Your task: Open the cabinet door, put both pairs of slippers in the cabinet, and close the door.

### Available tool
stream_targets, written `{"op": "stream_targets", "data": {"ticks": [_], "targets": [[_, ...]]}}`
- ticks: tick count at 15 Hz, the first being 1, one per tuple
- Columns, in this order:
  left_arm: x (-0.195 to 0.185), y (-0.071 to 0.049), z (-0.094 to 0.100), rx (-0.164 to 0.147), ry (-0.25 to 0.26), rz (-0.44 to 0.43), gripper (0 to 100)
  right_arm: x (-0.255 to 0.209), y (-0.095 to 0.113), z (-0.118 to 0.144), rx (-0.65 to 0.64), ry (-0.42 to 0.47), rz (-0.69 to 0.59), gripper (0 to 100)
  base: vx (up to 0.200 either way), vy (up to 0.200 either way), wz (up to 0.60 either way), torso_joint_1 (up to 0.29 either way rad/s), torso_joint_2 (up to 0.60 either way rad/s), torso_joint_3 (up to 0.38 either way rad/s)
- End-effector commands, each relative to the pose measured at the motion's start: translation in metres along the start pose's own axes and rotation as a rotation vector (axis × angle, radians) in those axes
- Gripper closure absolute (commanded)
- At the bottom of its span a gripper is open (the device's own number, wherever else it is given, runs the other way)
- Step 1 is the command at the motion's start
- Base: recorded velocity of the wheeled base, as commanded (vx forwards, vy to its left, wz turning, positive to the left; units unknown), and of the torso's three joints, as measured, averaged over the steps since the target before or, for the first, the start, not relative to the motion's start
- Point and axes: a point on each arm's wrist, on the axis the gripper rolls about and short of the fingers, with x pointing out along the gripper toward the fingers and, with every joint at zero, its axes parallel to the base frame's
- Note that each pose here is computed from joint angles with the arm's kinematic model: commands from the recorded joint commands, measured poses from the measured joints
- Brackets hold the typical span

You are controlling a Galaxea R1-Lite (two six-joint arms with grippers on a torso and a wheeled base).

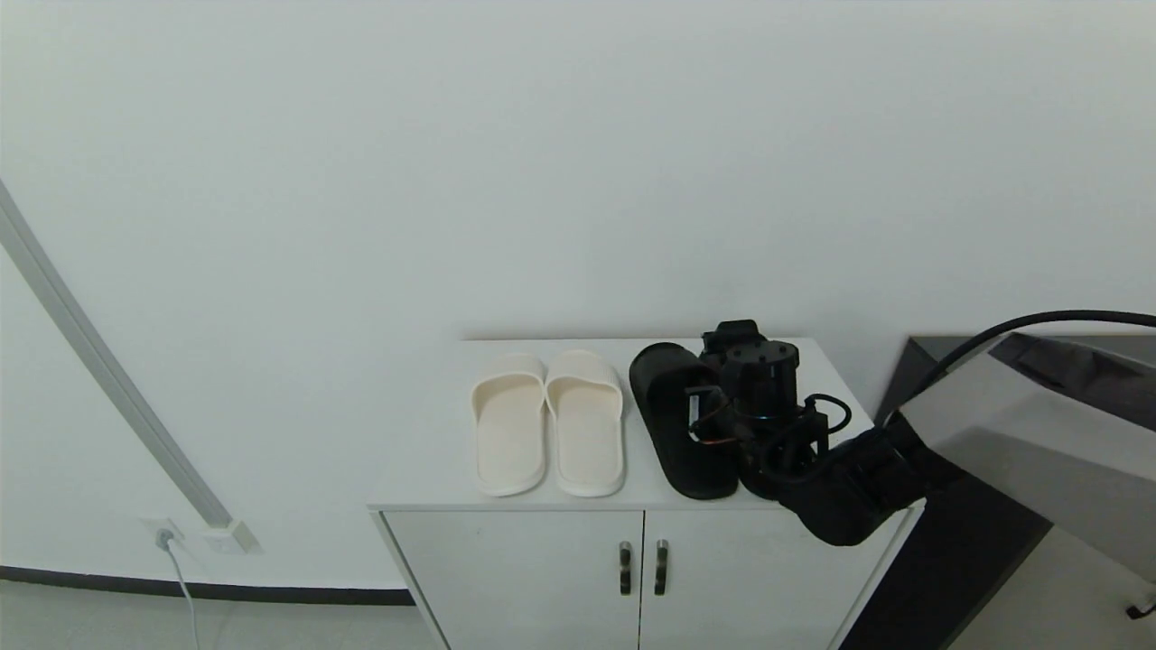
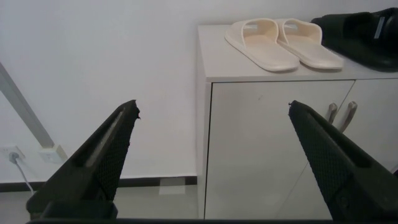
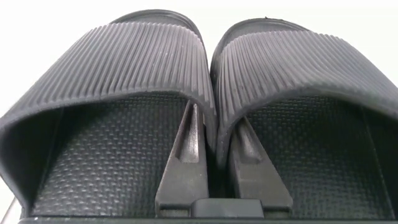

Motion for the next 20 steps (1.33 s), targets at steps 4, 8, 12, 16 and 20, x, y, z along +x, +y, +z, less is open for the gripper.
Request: {"op": "stream_targets", "data": {"ticks": [4,8,12,16,20], "targets": [[0.000,0.000,0.000,0.000,0.001,0.000,0,-0.083,-0.020,0.035,-0.021,-0.045,0.193,100,0.000,0.000,0.00,0.000,0.00,0.000],[0.000,0.000,0.000,0.000,0.001,0.000,0,-0.136,-0.038,0.045,-0.026,-0.044,0.392,100,0.000,0.000,0.00,0.000,0.00,0.000],[0.000,0.000,0.000,0.000,0.001,0.000,0,-0.169,-0.048,0.044,-0.055,0.033,0.506,100,0.000,0.000,0.00,0.000,0.00,0.000],[0.000,0.000,0.000,0.000,0.001,0.000,0,-0.170,-0.049,0.041,-0.063,0.057,0.523,100,0.000,0.000,0.00,0.000,0.00,0.000],[0.000,0.000,0.000,-0.002,0.001,0.000,0,-0.172,-0.050,0.038,-0.083,0.062,0.535,100,-0.050,0.000,0.00,0.001,0.00,0.001]]}}
